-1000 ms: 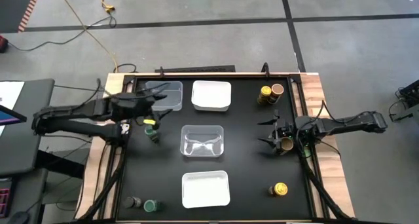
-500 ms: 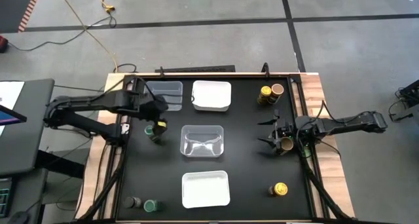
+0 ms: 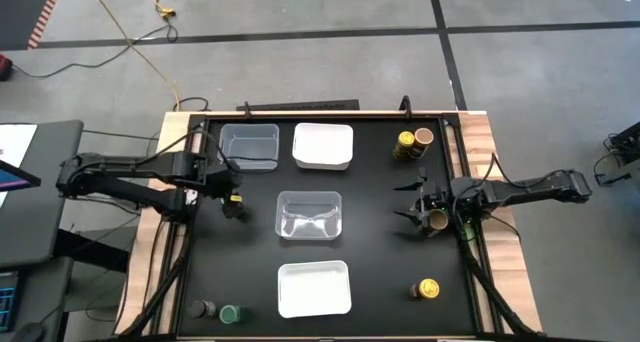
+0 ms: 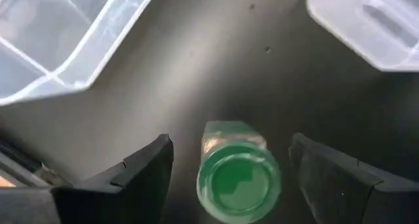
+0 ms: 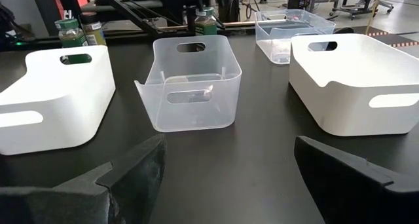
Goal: Sort spices by type
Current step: Put the top green seasoning bottle into the top transparent bin
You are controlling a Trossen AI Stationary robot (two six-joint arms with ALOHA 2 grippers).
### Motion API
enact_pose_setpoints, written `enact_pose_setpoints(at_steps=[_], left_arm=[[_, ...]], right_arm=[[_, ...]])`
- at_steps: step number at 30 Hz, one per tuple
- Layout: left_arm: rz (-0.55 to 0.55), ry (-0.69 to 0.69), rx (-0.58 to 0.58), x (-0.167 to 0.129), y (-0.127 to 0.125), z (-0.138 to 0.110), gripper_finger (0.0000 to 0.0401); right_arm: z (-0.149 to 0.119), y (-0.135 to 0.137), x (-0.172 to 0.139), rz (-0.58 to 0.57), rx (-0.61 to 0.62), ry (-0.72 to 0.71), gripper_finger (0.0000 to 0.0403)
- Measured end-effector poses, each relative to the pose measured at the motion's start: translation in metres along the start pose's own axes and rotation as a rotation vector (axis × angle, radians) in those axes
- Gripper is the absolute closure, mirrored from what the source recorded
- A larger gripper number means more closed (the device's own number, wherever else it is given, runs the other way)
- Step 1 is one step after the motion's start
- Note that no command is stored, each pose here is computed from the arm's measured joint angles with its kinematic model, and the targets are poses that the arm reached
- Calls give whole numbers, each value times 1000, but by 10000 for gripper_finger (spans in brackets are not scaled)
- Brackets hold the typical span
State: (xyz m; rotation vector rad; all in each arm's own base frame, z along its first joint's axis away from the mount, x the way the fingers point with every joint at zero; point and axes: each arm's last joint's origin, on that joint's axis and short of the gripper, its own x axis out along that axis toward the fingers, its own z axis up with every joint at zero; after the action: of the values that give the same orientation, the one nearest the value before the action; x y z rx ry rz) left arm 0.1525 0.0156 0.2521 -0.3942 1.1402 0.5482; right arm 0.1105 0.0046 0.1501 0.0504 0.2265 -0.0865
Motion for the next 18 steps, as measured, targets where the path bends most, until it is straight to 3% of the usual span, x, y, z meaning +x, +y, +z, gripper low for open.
enact_pose_setpoints(at_steps=[14, 18], left_arm=[[-2, 103, 21, 20, 3, -16, 108], [-18, 137, 78, 26, 4, -21, 108]], right_arm=[[0, 0, 0, 0, 0, 0, 39], [0, 0, 0, 0, 0, 0, 39]])
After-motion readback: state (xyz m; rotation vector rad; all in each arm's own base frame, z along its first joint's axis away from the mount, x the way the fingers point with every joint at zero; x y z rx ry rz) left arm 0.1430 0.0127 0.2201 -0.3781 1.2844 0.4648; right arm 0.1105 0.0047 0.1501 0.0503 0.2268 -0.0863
